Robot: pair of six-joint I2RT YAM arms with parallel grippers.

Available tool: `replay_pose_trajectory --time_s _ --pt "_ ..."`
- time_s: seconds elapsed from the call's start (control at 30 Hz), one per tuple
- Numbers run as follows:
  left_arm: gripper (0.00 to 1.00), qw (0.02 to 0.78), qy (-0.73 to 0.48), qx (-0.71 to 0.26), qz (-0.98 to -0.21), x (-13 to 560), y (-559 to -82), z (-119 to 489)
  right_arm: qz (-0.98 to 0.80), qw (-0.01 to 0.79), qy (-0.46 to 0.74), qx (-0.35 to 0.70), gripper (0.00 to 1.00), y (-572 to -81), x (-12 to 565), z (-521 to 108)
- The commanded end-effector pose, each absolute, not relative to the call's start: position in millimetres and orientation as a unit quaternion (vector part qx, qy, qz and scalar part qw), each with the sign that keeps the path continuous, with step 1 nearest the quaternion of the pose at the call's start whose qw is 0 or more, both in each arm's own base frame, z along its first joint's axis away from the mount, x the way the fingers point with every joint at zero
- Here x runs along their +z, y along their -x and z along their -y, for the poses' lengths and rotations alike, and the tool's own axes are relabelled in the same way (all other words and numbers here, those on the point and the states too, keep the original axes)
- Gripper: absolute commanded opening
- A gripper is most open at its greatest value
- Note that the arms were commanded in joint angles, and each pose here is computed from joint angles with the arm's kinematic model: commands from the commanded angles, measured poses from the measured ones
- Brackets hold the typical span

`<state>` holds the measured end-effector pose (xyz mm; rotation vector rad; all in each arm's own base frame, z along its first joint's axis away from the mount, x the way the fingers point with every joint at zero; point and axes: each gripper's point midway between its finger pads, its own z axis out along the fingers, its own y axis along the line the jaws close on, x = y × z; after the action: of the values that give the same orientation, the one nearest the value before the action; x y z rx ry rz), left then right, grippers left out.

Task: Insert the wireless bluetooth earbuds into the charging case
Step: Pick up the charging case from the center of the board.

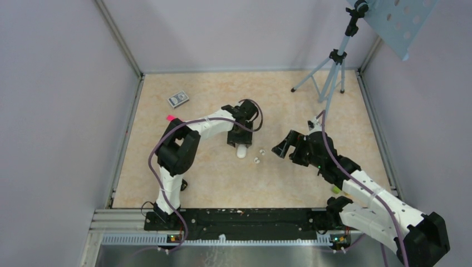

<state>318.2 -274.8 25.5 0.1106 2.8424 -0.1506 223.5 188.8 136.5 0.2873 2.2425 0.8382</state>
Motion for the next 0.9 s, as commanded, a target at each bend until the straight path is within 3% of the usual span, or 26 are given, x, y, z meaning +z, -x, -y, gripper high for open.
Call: replay_pose_trajectory --time_s 0.0,0.17,0.43,0.77,0.87 --pt "0.62 0.137 -0.035 -0.058 -0.988 26.0 -314.2 278.8 -0.862 0.365 -0.121 0.330 0.95 -227.0 143.7 -188.3" --pt "0.58 0.126 -0.028 -0.068 -0.989 27.9 -310.7 282.4 -0.861 0.364 -0.121 0.334 0.95 -227.0 144.5 -189.7" --pt "0.67 0.128 -0.029 -0.063 -0.989 38.6 -301.4 272.7 -0.860 0.365 -0.121 0.335 0.95 -226.1 144.1 -189.1" --pt "0.58 0.107 -0.040 -0.083 -0.990 23.8 -290.3 285.3 -0.859 0.364 -0.120 0.340 0.95 -226.5 144.5 -191.4" --pt "0.49 0.116 -0.046 -0.083 -0.989 31.6 -296.4 285.8 -0.859 0.367 -0.119 0.338 0.95 -225.8 145.7 -189.7"
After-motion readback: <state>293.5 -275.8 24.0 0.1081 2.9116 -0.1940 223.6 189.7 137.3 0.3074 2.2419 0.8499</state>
